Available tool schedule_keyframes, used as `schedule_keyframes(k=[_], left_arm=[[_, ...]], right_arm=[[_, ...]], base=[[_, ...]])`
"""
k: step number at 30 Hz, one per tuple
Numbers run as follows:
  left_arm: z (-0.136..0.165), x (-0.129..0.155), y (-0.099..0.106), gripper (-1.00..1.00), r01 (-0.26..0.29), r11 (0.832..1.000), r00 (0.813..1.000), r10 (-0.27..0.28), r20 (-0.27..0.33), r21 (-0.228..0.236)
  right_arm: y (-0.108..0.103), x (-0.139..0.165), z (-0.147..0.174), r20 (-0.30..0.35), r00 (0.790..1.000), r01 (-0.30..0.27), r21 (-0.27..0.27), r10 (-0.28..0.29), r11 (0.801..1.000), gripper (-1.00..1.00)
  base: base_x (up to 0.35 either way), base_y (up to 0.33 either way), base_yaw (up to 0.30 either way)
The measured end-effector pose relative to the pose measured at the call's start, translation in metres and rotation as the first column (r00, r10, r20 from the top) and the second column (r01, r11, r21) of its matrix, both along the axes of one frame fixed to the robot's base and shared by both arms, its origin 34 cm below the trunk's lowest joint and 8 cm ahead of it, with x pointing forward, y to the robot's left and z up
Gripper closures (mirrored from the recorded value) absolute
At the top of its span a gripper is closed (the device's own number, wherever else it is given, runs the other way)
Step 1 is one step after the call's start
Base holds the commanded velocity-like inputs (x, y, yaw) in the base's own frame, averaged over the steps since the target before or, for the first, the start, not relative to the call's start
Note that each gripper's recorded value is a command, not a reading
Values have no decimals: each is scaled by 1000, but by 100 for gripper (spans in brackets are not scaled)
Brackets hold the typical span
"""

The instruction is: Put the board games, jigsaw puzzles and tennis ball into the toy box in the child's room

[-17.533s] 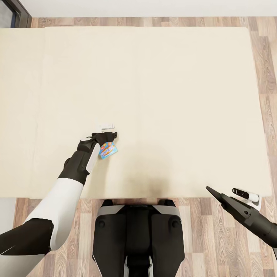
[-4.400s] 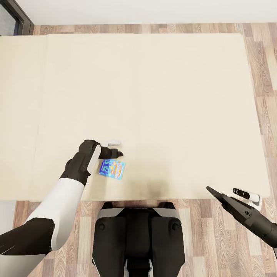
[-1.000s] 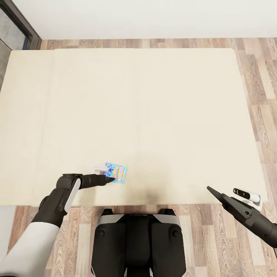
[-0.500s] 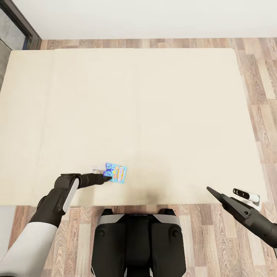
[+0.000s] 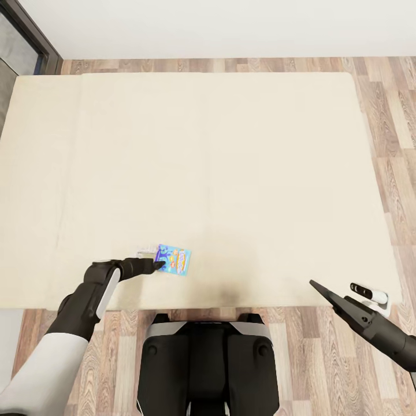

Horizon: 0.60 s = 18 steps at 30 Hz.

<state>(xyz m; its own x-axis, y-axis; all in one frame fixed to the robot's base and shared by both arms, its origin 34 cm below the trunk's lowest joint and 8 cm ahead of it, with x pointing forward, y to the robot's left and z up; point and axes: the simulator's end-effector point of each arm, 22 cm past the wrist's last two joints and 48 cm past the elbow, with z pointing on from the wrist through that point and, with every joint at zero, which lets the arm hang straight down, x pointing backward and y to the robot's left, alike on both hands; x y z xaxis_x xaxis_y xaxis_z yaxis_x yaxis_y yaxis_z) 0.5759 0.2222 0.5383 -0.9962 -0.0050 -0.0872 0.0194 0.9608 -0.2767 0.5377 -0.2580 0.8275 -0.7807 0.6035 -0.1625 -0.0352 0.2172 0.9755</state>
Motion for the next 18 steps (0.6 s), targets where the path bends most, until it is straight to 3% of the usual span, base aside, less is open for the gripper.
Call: schedule_keyframes(k=[8, 18], left_arm=[[1, 14, 0, -100, -2, 1000, 998, 2, 68, 3], [2, 22, -8, -100, -4, 1000, 994, 6, 109, -11]], right_arm=[[-1, 1, -1, 14, 1000, 1, -16, -1, 1000, -100], [-1, 0, -1, 14, 1000, 3, -17, -2, 1000, -100]], base=[[0, 0, 0], [0, 0, 0]])
